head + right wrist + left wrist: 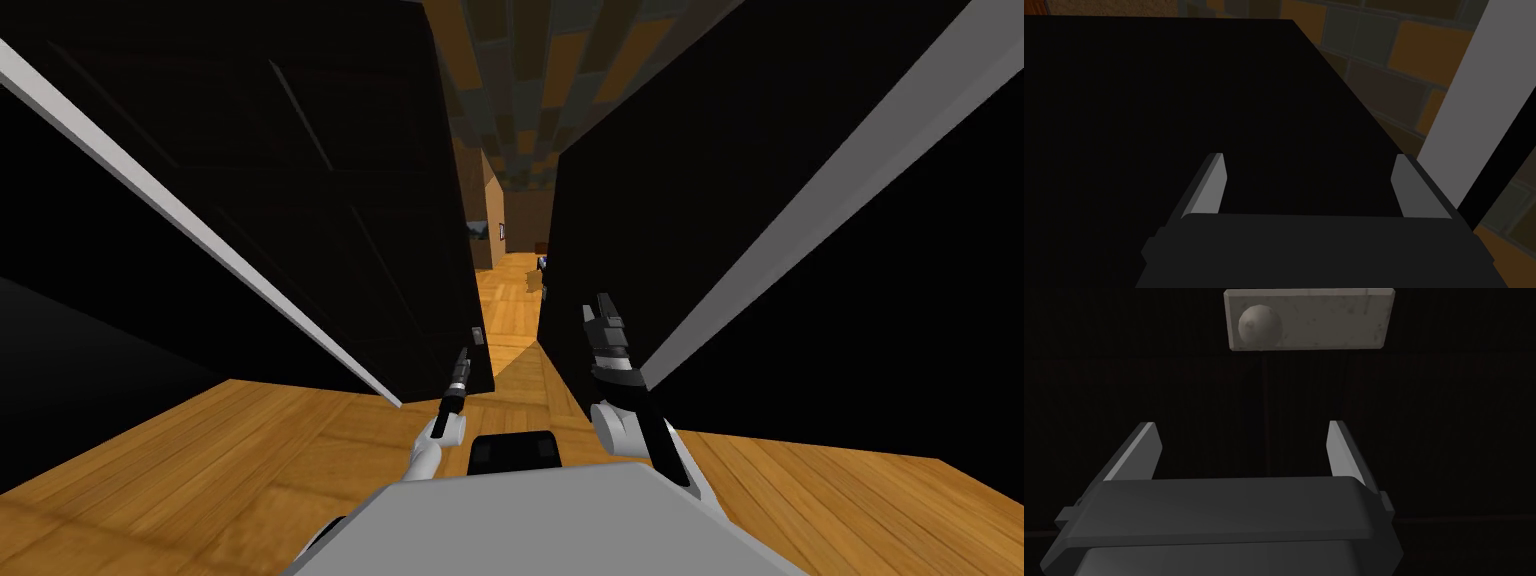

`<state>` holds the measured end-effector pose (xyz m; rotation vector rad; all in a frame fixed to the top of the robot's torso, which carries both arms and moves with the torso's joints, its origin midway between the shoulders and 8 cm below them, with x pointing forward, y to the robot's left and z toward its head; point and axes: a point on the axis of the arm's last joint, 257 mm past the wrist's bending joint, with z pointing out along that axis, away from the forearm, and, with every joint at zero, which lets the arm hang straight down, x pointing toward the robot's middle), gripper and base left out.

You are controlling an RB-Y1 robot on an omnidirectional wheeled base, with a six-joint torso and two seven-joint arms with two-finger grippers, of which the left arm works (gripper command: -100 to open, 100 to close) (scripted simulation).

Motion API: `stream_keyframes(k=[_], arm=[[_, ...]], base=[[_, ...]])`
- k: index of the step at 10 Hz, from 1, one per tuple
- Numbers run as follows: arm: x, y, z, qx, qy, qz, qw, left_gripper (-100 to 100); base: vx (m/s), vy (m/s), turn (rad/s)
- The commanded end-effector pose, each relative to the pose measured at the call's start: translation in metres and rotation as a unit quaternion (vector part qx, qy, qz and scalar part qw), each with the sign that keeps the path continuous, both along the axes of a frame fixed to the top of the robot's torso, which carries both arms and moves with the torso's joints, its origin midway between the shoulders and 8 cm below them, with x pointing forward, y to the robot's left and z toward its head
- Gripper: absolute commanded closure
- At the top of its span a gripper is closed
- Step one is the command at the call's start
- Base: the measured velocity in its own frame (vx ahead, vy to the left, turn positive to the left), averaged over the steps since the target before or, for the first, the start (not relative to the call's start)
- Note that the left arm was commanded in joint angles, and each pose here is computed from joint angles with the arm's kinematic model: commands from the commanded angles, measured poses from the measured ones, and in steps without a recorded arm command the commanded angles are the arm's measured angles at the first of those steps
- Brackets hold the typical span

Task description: Push the door open

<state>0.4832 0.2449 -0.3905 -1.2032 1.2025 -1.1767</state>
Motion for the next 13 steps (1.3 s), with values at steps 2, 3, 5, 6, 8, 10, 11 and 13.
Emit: stream_keyframes(k=[2,3,5,6,8,10,11,13], arm=[[-0.001,0.005,0.0,0.003,-0.001,0.003,1.0,-100],[-0.002,0.006,0.0,0.004,-0.001,0.003,1.0,-100],[-0.003,0.01,0.0,0.006,-0.003,0.006,1.0,-100],[-0.004,0.012,0.0,0.006,-0.003,0.007,0.9999,-100],[-0.006,0.012,0.0,0.006,-0.005,0.01,0.9999,-100],[-0.007,0.011,-0.001,0.003,-0.006,0.012,0.9999,-100],[-0.008,0.009,-0.001,0.001,-0.006,0.013,0.9999,-100],[-0.008,0.009,-0.002,0.002,-0.005,0.012,0.9999,100]], base=[[-0.006,-0.035,-0.01],[0.16,-0.002,-0.02],[0.199,0.007,-0.025],[0.191,-0.012,-0.024],[0.186,-0.007,-0.026],[0.18,-0.013,-0.021],[0.159,0.029,-0.013],[0.021,0.004,0.0]])
